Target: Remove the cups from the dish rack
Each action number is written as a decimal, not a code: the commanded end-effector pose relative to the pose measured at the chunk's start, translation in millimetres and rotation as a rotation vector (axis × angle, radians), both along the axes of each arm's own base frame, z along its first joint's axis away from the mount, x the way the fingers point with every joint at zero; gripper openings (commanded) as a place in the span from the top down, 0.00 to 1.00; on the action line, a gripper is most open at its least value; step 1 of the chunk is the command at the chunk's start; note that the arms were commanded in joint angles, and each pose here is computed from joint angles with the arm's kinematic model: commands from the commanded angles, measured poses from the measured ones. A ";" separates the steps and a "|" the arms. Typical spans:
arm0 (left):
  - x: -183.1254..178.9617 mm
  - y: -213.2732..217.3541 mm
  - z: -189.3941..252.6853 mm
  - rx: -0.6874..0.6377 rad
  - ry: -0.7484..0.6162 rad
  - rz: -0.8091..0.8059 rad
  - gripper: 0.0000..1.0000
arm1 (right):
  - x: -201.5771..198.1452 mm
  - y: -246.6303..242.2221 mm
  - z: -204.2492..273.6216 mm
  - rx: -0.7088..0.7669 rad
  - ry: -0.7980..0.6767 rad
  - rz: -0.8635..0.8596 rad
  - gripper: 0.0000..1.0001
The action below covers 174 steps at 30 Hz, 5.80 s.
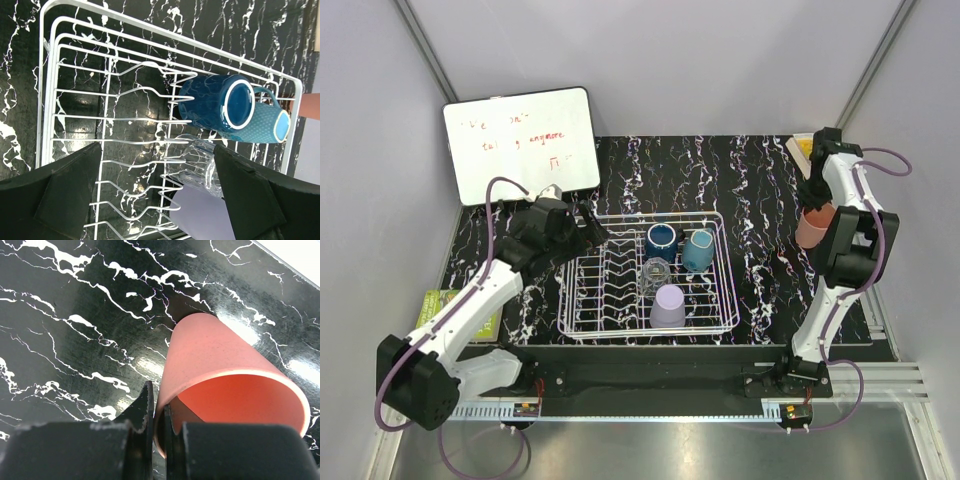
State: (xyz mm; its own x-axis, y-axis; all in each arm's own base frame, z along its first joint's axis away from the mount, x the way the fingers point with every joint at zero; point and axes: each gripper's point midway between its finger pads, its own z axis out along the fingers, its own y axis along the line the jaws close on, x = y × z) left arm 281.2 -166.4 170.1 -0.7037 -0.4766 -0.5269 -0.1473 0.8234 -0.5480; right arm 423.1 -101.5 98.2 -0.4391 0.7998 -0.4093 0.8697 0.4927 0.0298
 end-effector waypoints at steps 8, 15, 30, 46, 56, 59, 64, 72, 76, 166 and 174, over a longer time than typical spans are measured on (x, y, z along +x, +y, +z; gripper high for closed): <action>4.8 -12.4 14.8 -0.045 -0.018 -0.043 0.01 | -2.1 8.1 -1.3 0.081 -0.043 0.006 0.96; 4.0 -10.2 20.3 -0.030 -0.045 -0.041 0.01 | -2.5 7.3 26.0 0.056 -0.120 0.030 0.59; 5.1 0.3 33.9 0.063 -0.113 -0.014 0.01 | 3.1 43.6 172.7 -0.056 -0.479 0.169 0.08; -34.4 -73.0 48.1 0.439 -0.238 -0.295 0.01 | -108.3 169.2 206.7 -0.034 -0.798 0.621 0.02; -88.5 -132.3 37.9 0.385 -0.232 -0.414 0.01 | -144.5 191.3 181.3 0.042 -0.780 0.749 0.04; -103.5 -147.3 26.9 0.386 -0.213 -0.448 0.01 | -148.4 194.8 169.8 0.051 -0.756 0.771 0.03; -122.3 -160.7 21.8 0.385 -0.220 -0.469 0.01 | -151.9 196.2 157.7 0.055 -0.739 0.782 0.03; -123.7 -171.6 19.3 0.406 -0.228 -0.482 0.01 | -149.4 201.1 158.3 0.069 -0.740 0.792 0.03; -117.8 -170.1 41.0 0.386 -0.281 -0.448 0.01 | -150.8 202.0 155.1 0.071 -0.734 0.797 0.03; -55.8 -92.5 191.7 -0.884 -0.796 -0.573 1.00 | -216.7 312.0 267.7 0.872 -1.326 1.124 0.18; -54.3 -95.8 196.1 -0.887 -0.786 -0.591 1.00 | -207.1 324.1 264.6 0.939 -1.303 1.144 0.20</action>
State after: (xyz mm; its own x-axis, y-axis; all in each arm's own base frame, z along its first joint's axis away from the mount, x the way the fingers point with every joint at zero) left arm 239.1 -264.5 329.5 -0.6195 -0.5847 -0.5238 0.6202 0.0446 -0.7832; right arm 220.0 213.5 351.2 -0.6386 0.5512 -0.5370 -0.5070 0.2236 0.8325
